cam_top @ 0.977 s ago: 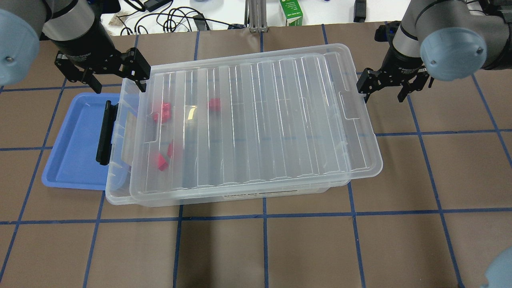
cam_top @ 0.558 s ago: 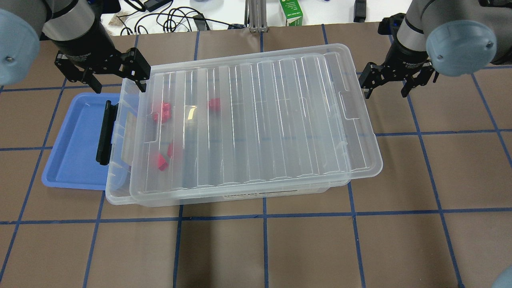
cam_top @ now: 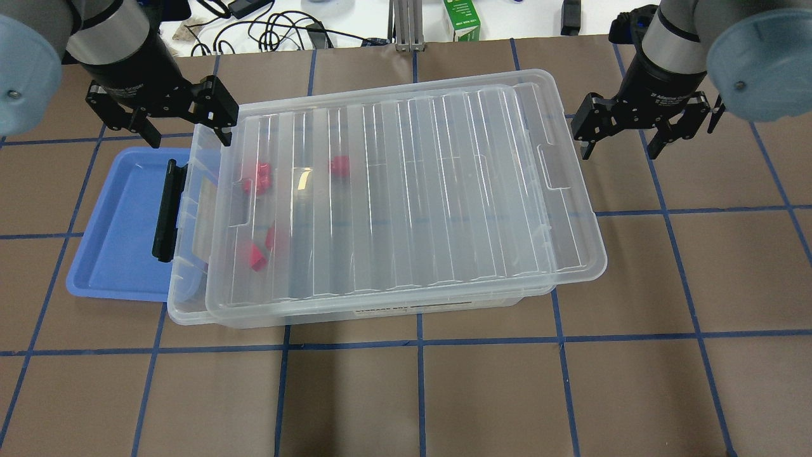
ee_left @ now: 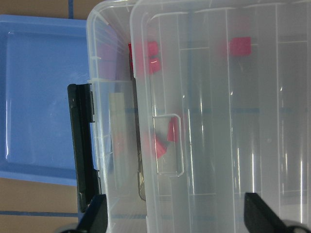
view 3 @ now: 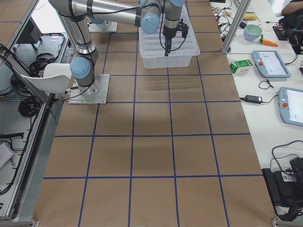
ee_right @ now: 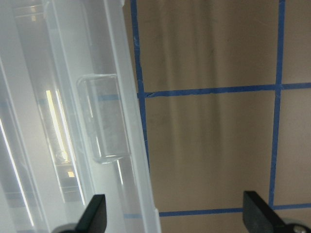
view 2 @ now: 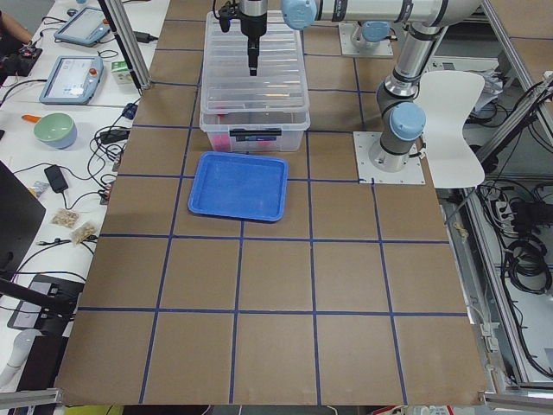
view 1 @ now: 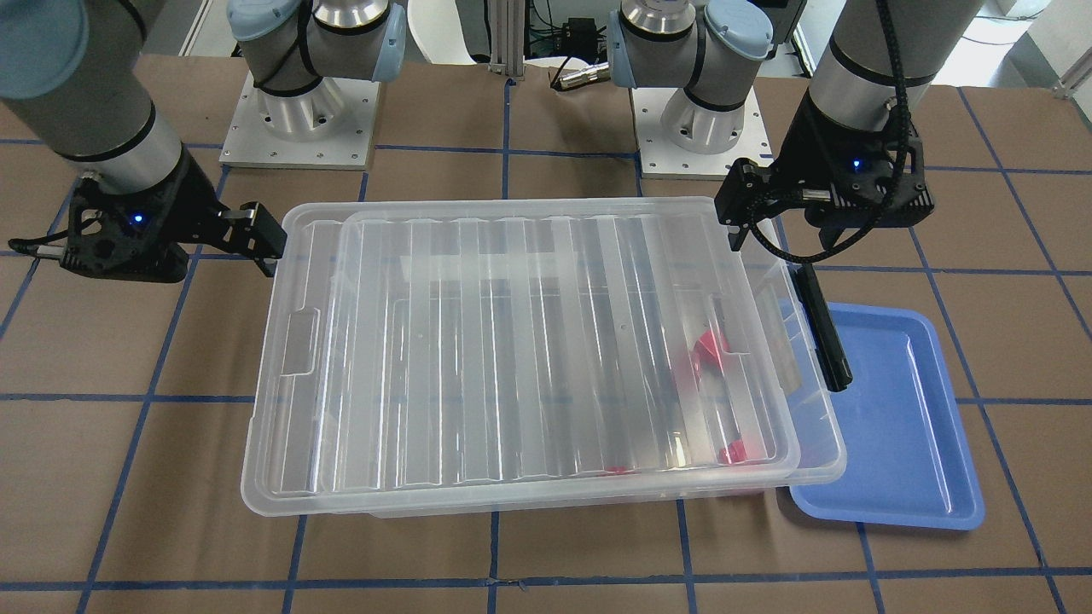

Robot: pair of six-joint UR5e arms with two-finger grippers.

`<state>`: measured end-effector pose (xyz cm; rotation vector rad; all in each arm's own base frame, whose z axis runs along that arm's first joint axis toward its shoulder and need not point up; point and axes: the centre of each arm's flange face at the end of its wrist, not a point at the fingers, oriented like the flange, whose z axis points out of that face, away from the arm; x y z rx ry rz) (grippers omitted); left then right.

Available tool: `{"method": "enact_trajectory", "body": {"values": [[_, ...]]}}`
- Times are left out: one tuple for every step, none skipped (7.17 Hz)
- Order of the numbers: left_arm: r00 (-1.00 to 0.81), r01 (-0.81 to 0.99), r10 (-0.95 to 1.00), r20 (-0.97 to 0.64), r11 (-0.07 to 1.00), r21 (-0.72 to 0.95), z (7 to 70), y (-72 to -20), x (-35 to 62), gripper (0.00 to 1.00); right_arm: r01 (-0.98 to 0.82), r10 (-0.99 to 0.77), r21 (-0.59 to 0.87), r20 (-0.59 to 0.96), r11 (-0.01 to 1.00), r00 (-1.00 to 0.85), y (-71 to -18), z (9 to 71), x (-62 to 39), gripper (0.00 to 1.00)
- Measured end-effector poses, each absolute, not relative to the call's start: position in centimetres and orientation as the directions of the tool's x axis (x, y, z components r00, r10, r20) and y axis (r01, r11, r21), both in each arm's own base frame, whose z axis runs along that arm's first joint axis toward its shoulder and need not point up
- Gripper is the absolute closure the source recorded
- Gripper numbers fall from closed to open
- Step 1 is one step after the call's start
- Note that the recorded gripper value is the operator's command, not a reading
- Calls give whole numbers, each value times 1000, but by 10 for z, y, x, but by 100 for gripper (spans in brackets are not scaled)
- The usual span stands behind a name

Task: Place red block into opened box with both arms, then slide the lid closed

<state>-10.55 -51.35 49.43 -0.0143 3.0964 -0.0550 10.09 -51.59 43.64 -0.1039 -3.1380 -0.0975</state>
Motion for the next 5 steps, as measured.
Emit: {"method": "enact_trajectory", "body": {"values": [[-999, -8, -10, -44, 999, -36, 494, -514, -106, 0, 81, 80, 60, 5, 995, -997, -500, 448, 120, 0], [-999, -8, -10, -43, 999, -36, 494, -514, -106, 0, 80, 80, 58, 7, 995, -997, -482, 460, 136, 0], [-999, -8, -10, -43, 999, -36, 494, -514, -106, 0, 77, 76, 67, 12, 995, -997, -466, 470, 143, 0], [-999, -8, -10, -43, 999, -36, 494, -514, -106, 0, 74, 72, 81, 18, 994, -997, -456, 475, 144, 0], [-999, -8, -10, -44, 999, -34, 494, -514, -106, 0, 73, 72, 88, 19, 993, -997, -453, 477, 142, 0]]}}
